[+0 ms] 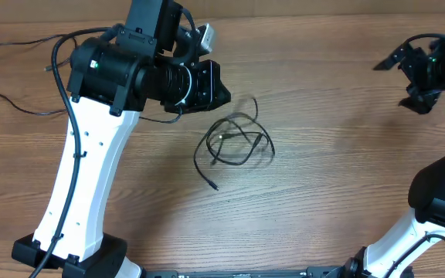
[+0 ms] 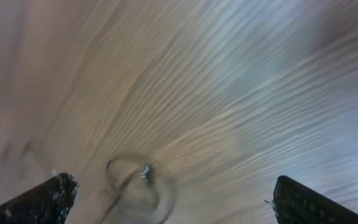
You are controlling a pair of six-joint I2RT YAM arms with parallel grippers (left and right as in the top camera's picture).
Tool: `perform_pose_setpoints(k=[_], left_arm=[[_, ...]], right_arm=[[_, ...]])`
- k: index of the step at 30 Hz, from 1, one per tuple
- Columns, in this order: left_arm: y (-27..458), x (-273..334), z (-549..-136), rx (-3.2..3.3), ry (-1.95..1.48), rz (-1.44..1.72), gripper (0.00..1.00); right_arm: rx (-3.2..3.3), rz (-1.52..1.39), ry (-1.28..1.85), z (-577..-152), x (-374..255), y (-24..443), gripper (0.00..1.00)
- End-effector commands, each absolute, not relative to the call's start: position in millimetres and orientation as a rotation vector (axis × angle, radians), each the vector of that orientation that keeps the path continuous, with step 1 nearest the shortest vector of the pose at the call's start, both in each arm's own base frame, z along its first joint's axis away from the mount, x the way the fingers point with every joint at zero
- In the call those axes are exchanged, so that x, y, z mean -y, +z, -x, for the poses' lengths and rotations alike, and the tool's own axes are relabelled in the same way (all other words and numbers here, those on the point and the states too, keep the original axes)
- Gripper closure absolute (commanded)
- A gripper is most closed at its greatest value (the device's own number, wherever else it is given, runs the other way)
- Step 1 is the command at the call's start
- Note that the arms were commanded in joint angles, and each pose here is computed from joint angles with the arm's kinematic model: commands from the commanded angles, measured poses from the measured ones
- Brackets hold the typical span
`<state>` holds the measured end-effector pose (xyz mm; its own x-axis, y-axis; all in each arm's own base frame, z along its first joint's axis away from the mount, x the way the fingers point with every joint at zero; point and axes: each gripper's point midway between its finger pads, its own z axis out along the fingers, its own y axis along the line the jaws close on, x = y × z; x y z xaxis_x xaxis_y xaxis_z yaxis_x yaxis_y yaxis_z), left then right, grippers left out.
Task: Untangle cables
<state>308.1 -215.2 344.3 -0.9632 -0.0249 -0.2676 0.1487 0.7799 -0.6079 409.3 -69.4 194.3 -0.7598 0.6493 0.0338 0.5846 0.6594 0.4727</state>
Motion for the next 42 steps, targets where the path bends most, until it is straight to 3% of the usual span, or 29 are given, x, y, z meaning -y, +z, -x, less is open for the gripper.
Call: perform_pose_setpoints(k=[1, 6, 10, 14, 16, 17, 19, 20, 21, 24, 26, 34, 39, 41, 42], left_arm=[[338, 193, -319, -2.705, -0.741, -0.008, 0.92], [339, 192, -325, -2.686, -0.729, 0.018, 0.93], [338, 188, -328, -2.680, -0.694, 0.029, 0.87], [327, 163, -330, -2.705, -0.492, 0.101, 0.76], [321, 146, -329, -2.722, -0.399, 0.241, 0.53], [320, 142, -327, -2.731, -0.392, 0.306, 0.47], [318, 135, -327, -2.735, -0.387, 0.365, 0.37], [318, 129, -330, -2.728, -0.367, 0.383, 0.21], [318, 121, -332, -2.717, -0.338, 0.407, 0.16], [318, 99, -340, -2.683, -0.302, 0.541, 0.15], [318, 83, -344, -2.659, -0.304, 0.652, 0.02], [310, 32, -334, -2.671, -0.195, 0.834, 0.01], [309, 32, -332, -2.689, -0.182, 0.800, 0.00], [309, 33, -332, -2.691, -0.191, 0.798, 0.00], [309, 33, -332, -2.691, -0.191, 0.798, 0.01]], right_arm=[[-2.673, -0.517, 1.174, -412, -3, 234, 0.00], [-2.848, -0.215, 1.089, -390, -54, 221, 0.00], [-2.971, -0.029, 0.910, -379, -89, 206, 0.00], [-3.121, -0.163, 0.479, -370, -88, 184, 0.00], [-3.132, -0.352, 0.186, -368, -71, 177, 0.00], [-3.127, -0.393, 0.124, -367, -68, 176, 0.00], [-3.138, -0.359, 0.151, -365, -78, 175, 0.00], [-3.155, -0.277, 0.218, -363, -88, 175, 0.00], [-3.172, -0.152, 0.321, -358, -103, 176, 0.00], [-3.173, 0.289, 0.640, -336, -148, 178, 0.00], [-3.179, 0.514, 0.709, -317, -171, 168, 0.00], [-3.147, 0.922, 0.508, -275, -227, 74, 0.00], [-3.108, 0.817, 0.236, -287, -227, 46, 0.00], [-3.096, 0.794, 0.204, -290, -228, 46, 0.07], [-3.092, 0.796, 0.210, -290, -229, 46, 0.20]])
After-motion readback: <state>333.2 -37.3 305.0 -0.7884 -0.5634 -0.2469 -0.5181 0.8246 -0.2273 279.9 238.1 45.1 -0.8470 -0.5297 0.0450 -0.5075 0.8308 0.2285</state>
